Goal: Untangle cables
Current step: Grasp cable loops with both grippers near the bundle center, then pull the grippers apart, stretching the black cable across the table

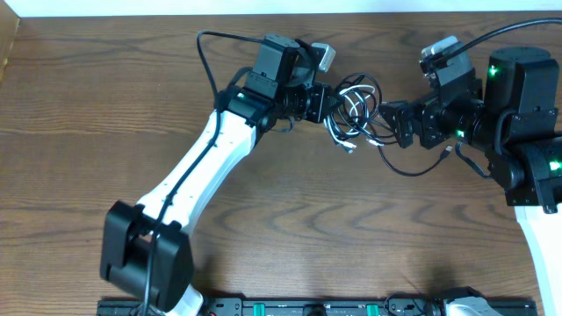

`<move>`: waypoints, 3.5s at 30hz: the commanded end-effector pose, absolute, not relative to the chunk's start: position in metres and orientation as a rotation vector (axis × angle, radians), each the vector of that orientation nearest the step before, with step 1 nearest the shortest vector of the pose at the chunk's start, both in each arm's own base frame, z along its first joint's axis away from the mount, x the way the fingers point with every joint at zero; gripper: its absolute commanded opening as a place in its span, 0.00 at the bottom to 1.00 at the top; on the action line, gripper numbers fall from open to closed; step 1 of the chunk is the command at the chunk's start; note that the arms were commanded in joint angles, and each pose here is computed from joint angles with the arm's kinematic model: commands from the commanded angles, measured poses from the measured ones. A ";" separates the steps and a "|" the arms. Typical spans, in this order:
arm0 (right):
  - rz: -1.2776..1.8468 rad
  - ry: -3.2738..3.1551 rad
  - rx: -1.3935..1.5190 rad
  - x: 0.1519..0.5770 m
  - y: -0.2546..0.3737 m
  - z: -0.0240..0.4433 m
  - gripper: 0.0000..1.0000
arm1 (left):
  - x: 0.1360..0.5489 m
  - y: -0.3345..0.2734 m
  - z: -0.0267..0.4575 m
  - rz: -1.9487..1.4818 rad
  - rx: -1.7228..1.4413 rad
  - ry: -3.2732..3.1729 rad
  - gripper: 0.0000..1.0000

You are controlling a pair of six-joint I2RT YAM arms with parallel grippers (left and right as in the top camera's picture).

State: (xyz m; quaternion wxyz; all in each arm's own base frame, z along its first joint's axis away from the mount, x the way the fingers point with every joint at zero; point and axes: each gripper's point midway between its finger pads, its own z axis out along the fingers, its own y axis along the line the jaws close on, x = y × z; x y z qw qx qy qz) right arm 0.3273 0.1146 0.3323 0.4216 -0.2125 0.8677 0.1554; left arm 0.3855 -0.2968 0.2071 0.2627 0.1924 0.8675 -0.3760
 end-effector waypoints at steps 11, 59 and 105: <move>0.504 2.154 -0.595 0.325 0.132 0.332 0.83 | 0.300 -0.270 0.321 -1.066 0.618 2.195 0.13; 0.338 2.184 -0.649 0.325 0.148 0.320 0.01 | 0.297 -0.215 0.353 -0.847 0.524 2.120 0.12; -0.651 2.098 0.043 0.287 -0.058 0.383 0.01 | 0.283 0.011 0.446 0.315 -0.205 1.778 0.12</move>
